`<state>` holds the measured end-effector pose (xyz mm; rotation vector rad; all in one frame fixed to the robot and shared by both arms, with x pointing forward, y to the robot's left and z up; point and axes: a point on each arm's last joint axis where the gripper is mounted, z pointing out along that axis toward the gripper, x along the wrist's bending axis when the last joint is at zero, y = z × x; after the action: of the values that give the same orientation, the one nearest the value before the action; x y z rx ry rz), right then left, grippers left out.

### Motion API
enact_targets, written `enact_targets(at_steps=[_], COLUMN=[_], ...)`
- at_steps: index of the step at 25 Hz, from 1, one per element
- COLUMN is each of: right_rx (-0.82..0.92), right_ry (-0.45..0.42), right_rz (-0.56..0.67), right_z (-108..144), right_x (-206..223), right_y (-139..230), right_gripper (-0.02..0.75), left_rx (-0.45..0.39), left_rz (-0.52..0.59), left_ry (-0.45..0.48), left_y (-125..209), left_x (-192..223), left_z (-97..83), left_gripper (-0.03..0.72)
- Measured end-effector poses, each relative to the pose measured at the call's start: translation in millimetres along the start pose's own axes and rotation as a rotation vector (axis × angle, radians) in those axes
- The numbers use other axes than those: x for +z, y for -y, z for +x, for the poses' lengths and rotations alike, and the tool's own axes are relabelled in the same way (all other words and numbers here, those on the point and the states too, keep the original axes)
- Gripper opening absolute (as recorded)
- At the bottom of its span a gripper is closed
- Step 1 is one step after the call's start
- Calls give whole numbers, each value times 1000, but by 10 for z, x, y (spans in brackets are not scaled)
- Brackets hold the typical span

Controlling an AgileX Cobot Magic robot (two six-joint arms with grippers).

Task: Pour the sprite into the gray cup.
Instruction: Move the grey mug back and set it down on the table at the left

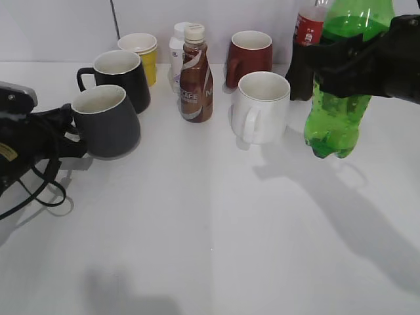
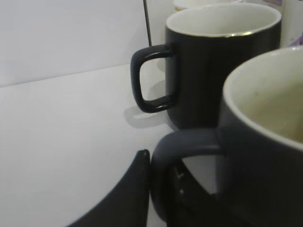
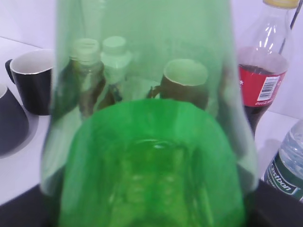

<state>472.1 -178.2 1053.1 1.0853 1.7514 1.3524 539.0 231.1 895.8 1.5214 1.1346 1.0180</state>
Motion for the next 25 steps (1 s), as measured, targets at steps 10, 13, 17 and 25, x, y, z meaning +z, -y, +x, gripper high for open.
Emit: enact_targets(at_steps=[10, 13, 17, 25], right_rx=[1, 1, 3, 31], right_ry=[0, 0, 5, 170], right_rz=[0, -1, -19, -68], right_z=[0, 0, -8, -414], right_x=[0, 0, 0, 236], right_y=[0, -1, -17, 135], right_gripper=[430, 430, 430, 430], left_rx=[15, 15, 15, 13], left_rz=[-33, -26, -6, -8], left_ry=[45, 46, 48, 48], left_y=[30, 40, 66, -25], left_x=[-114, -157, -273, -614], left_z=[-41, -40, -40, -24], left_gripper=[188, 226, 257, 264])
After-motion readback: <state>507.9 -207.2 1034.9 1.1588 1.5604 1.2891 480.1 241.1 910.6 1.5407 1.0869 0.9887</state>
